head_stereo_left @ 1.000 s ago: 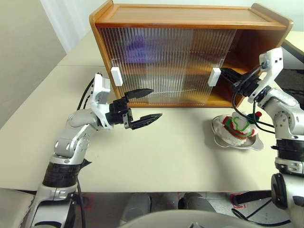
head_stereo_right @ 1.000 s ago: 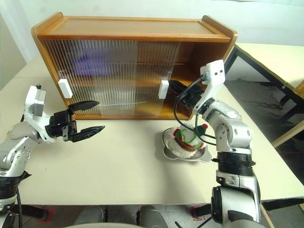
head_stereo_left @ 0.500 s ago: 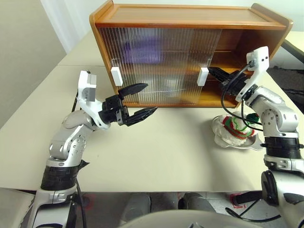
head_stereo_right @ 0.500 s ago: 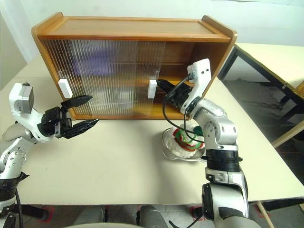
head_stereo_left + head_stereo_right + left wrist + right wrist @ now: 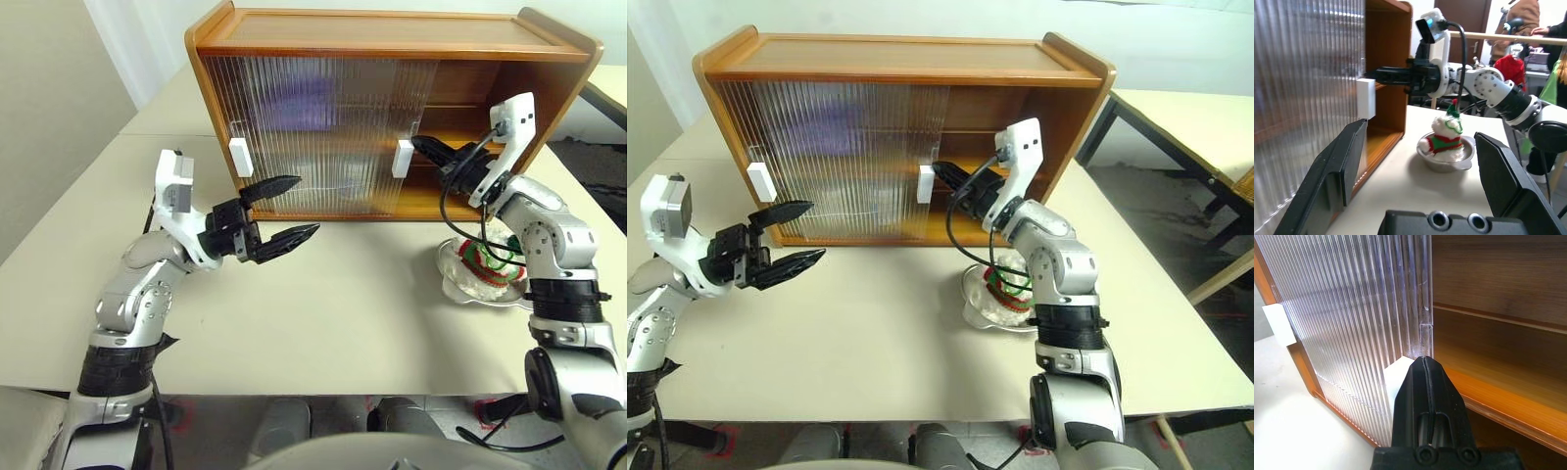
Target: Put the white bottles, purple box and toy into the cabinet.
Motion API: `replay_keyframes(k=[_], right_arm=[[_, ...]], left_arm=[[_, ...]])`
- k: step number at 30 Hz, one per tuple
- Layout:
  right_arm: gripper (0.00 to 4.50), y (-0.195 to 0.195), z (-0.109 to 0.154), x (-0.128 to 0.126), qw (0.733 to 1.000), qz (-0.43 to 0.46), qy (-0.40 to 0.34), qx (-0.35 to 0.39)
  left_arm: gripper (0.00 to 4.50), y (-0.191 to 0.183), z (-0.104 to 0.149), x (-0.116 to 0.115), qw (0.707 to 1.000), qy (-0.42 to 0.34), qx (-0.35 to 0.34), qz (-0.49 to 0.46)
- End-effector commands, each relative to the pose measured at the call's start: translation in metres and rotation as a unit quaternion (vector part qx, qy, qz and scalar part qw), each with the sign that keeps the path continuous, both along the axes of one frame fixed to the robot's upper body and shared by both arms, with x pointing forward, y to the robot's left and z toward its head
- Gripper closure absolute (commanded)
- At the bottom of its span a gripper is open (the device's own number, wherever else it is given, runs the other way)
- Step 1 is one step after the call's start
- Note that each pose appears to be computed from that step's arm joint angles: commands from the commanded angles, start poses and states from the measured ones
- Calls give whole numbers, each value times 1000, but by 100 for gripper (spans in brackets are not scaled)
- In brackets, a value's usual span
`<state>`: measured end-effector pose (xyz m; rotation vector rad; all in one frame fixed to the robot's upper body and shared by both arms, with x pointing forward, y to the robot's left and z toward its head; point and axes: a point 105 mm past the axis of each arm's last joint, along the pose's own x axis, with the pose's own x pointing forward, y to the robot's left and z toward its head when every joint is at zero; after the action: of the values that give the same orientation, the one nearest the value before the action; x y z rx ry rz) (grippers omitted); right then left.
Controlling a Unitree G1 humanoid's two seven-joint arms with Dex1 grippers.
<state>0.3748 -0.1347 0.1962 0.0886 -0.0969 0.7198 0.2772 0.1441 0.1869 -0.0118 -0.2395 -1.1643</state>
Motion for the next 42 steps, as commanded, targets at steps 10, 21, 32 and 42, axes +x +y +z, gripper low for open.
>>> replay_keyframes(k=[10,21,32,42], right_arm=[[448,18,1,0,1000,28,0,2],[448,32,2,-2,999,50,0,4],[448,6,1,-2,1000,22,1,-9],[207,-35,9,-56,994,96,35,-41]], left_arm=[[0,31,-3,-4,999,6,29,28],[0,33,-4,-5,999,7,31,33],[0,29,-6,-5,999,10,33,27],[0,23,-3,-2,999,8,34,8]])
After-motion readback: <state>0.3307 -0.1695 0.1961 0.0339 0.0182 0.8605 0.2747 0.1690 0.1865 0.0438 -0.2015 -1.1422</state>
